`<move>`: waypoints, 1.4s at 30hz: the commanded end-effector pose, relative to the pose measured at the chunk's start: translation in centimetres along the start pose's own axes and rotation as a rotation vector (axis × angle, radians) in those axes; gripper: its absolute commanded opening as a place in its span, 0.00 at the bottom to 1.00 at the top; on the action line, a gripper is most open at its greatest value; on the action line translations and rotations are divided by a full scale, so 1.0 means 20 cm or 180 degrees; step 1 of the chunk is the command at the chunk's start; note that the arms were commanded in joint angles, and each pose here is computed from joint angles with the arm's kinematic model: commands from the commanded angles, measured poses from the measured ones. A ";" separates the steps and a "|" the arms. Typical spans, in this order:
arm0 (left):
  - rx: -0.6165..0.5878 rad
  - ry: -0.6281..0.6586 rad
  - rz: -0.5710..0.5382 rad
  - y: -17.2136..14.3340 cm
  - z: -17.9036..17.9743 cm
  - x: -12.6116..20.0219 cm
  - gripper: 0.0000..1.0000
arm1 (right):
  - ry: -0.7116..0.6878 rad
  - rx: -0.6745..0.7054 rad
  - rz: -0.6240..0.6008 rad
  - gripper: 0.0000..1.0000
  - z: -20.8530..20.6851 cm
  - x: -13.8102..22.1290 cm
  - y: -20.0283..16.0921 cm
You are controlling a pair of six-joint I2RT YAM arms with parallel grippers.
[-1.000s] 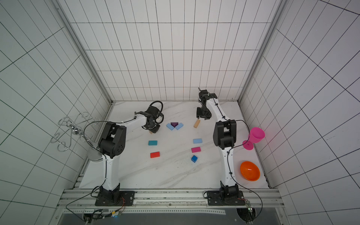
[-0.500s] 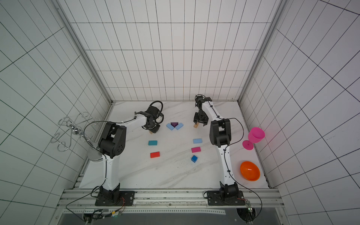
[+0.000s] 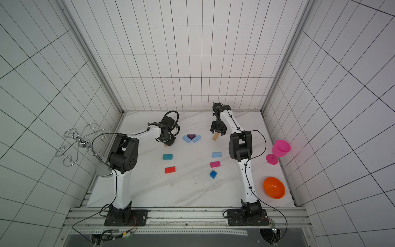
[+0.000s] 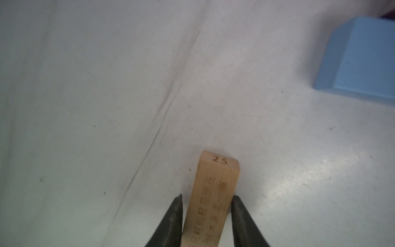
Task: Assemble a heart with building blocks
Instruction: Pick up the building block from the center of the board.
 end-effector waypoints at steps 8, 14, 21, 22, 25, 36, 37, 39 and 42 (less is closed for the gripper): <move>-0.0062 -0.0147 0.0310 -0.13 -0.07 -0.10 0.37 | -0.0271 0.0262 0.0113 0.25 -0.02 -0.12 -0.05; -0.0074 -0.0158 0.0288 -0.14 -0.07 -0.09 0.37 | -0.0266 0.0569 0.0260 0.10 -0.09 -0.06 -0.12; -0.0163 -0.0143 0.0246 -0.15 -0.09 -0.04 0.37 | 0.0024 0.1167 0.0043 0.12 -0.13 0.09 -0.26; -0.0171 -0.0143 0.0235 -0.15 -0.09 -0.02 0.37 | 0.0084 0.1262 -0.0009 0.10 -0.13 0.11 -0.29; -0.0217 -0.0144 0.0200 -0.14 -0.11 0.01 0.37 | 0.0242 0.1507 -0.0139 0.06 -0.12 0.16 -0.33; -0.0253 -0.0006 0.0276 -0.13 -0.11 -0.01 0.23 | 0.0469 0.1905 -0.0060 0.00 0.00 0.17 -0.38; -0.0238 0.0008 0.0283 -0.14 -0.10 -0.01 0.22 | 0.0474 0.1907 -0.0067 0.00 0.01 0.17 -0.38; -0.0215 0.0026 0.0287 -0.15 -0.08 -0.01 0.22 | 0.0512 0.1933 -0.0054 0.00 0.02 0.18 -0.38; -0.0198 0.0009 0.0251 -0.15 -0.07 0.01 0.22 | 0.0598 0.2032 -0.0048 0.01 0.05 0.19 -0.38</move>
Point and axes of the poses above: each gripper's point midway between its finger pads, its own x axis back along the fingers, its own z axis along the line the jaws close on, y = z × x, the point moved 4 cm from there along x, back along the fingers, and after that the axes turned 5 degrees about -x, right-handed, at the moved point
